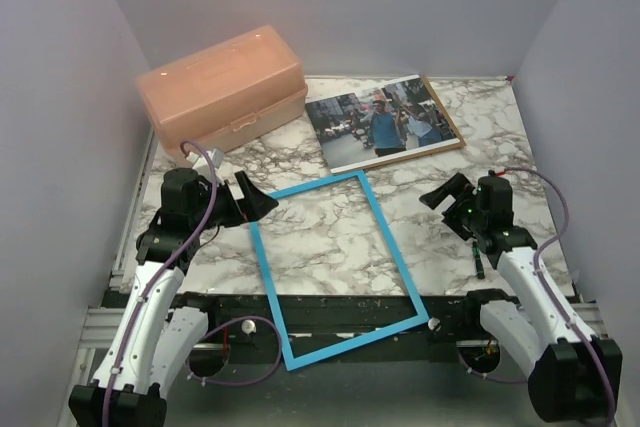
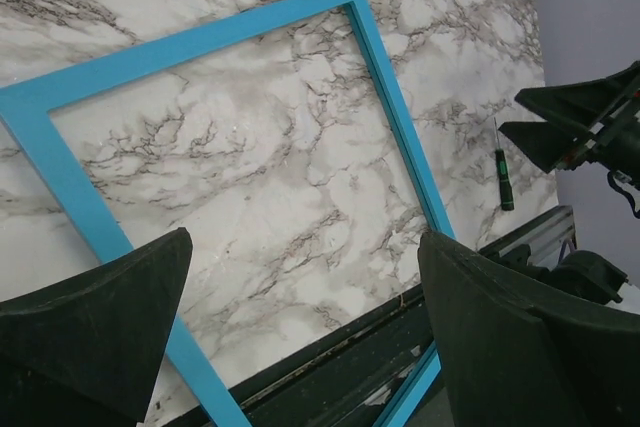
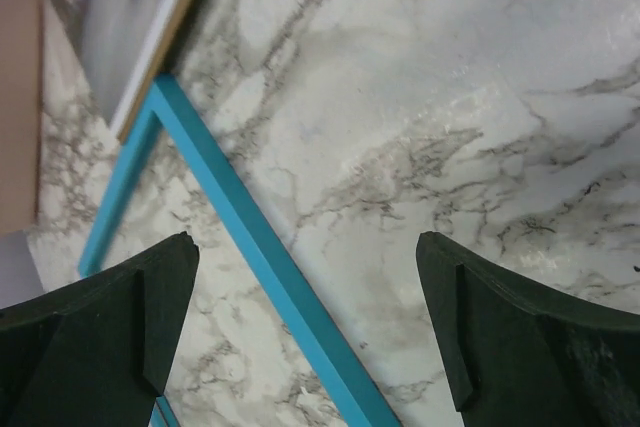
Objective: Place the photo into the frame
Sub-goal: Adjust the photo frame at the center of the board.
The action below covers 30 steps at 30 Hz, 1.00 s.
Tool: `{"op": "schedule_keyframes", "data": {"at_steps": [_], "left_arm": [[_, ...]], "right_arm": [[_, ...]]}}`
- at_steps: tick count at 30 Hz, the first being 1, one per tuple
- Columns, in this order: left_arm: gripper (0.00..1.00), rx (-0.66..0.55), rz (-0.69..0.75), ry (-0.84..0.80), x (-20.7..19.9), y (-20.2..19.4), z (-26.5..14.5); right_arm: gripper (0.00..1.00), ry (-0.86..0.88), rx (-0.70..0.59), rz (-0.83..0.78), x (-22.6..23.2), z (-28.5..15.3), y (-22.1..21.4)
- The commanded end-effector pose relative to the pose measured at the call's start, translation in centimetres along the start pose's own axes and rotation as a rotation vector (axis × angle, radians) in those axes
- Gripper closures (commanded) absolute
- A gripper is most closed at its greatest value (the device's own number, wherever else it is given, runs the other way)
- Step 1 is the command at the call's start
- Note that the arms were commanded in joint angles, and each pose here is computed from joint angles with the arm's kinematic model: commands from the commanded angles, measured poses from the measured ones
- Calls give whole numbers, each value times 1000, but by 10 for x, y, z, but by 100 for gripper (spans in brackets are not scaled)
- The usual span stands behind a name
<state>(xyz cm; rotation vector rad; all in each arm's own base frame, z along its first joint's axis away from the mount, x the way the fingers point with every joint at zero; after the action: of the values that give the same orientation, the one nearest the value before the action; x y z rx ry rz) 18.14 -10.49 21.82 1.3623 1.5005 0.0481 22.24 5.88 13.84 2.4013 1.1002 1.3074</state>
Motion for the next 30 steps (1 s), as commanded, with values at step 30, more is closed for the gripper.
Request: {"op": "schedule_keyframes", "data": {"at_steps": [30], "left_arm": [[2,-21,79,46,0,57,27]], "right_arm": [[27,-508,326,-750,19,43,-159]]}}
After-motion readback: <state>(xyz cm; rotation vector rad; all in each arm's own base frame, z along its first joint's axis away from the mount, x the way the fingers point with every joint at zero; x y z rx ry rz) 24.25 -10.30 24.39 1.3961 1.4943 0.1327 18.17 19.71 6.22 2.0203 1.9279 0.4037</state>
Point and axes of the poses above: each gripper's point midway between its finger pads, its own z axis out along the fingers, its own x axis along the line the jaws close on, y = z × x, the point moved 5 cm from there along -z, back along the fingers, and after that the axes turned 1 degree about z, right-handed, at the moved point
